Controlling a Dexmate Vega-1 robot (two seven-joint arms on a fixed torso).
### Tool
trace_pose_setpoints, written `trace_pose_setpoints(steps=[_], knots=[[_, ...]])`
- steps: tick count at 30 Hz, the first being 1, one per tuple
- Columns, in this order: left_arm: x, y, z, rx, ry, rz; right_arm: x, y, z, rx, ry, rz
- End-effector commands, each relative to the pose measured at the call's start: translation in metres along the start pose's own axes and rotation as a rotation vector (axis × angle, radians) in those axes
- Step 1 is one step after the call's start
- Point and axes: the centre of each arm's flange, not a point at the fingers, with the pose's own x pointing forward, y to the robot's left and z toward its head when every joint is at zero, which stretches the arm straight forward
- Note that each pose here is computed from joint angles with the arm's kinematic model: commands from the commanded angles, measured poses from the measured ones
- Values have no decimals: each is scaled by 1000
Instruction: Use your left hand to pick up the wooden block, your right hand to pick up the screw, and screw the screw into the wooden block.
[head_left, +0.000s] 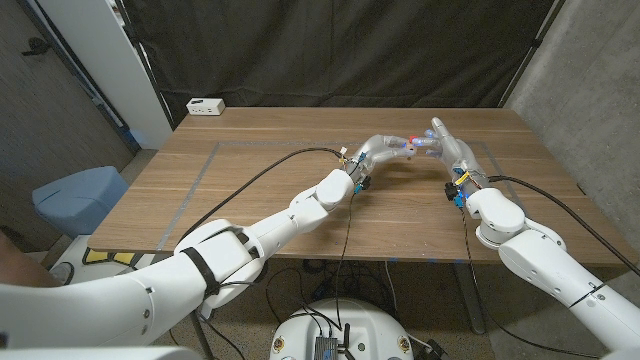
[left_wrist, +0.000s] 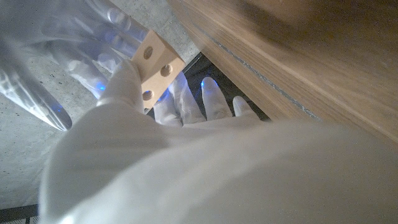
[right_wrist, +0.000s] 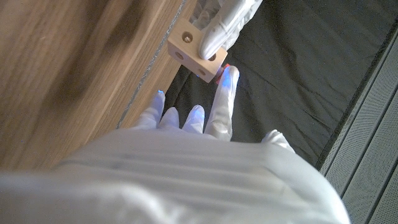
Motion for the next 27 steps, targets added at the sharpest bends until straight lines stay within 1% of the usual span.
trace_pose_setpoints(steps=[1,15,27], knots=[[-2,1,-1,0,2,2,-4,-6,0,-10,14,-36],[-2,2,-1,3,1,7,-4,-13,-4,-16,30,-58],[-2,2,0,6,-2,6,-1,-12,-6,-9,31,-42]])
